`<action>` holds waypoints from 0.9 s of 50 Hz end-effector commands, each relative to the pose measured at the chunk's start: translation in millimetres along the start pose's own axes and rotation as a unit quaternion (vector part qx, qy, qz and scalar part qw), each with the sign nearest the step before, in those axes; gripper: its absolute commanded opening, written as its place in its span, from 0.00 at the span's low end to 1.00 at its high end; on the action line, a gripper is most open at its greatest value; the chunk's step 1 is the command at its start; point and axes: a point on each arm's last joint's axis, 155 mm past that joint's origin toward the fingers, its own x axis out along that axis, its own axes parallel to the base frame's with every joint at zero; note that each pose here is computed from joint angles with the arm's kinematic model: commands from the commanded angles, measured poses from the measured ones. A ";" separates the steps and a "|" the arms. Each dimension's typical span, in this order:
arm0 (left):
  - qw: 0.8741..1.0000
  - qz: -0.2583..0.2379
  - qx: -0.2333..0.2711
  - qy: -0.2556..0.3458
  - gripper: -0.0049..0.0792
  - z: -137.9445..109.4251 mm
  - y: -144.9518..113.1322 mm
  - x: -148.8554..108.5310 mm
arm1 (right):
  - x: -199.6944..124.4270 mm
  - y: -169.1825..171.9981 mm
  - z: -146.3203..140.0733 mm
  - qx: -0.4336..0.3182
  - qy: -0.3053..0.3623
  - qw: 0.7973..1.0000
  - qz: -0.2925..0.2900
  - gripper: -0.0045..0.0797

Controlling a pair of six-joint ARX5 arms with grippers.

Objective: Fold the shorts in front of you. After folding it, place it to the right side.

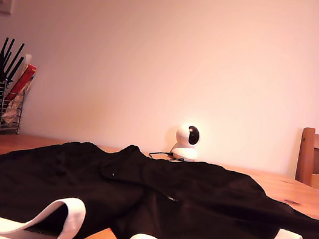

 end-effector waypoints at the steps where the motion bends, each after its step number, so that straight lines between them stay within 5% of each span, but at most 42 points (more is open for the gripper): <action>1: 1.000 -0.001 0.011 0.014 0.04 -2.0 1.8 4.1 | 2.3 2.6 3.1 0.006 0.010 1.000 0.006 0.04; 13: 0.997 0.049 0.016 0.060 0.04 -5.4 26.8 14.1 | 16.4 -7.2 5.4 0.017 0.054 0.998 0.000 0.09; 25: 0.987 0.117 0.017 0.106 0.06 -16.7 60.3 18.3 | 28.5 -24.8 0.2 0.004 0.097 0.995 -0.017 0.29; 36: 0.966 0.208 0.052 0.146 0.51 -17.7 97.6 11.2 | 34.2 -52.4 -8.1 -0.013 0.145 0.987 -0.067 0.51; 45: 0.950 0.244 0.056 0.186 0.62 -14.8 110.6 6.2 | 35.0 -71.7 -11.3 -0.028 0.193 0.974 -0.112 0.60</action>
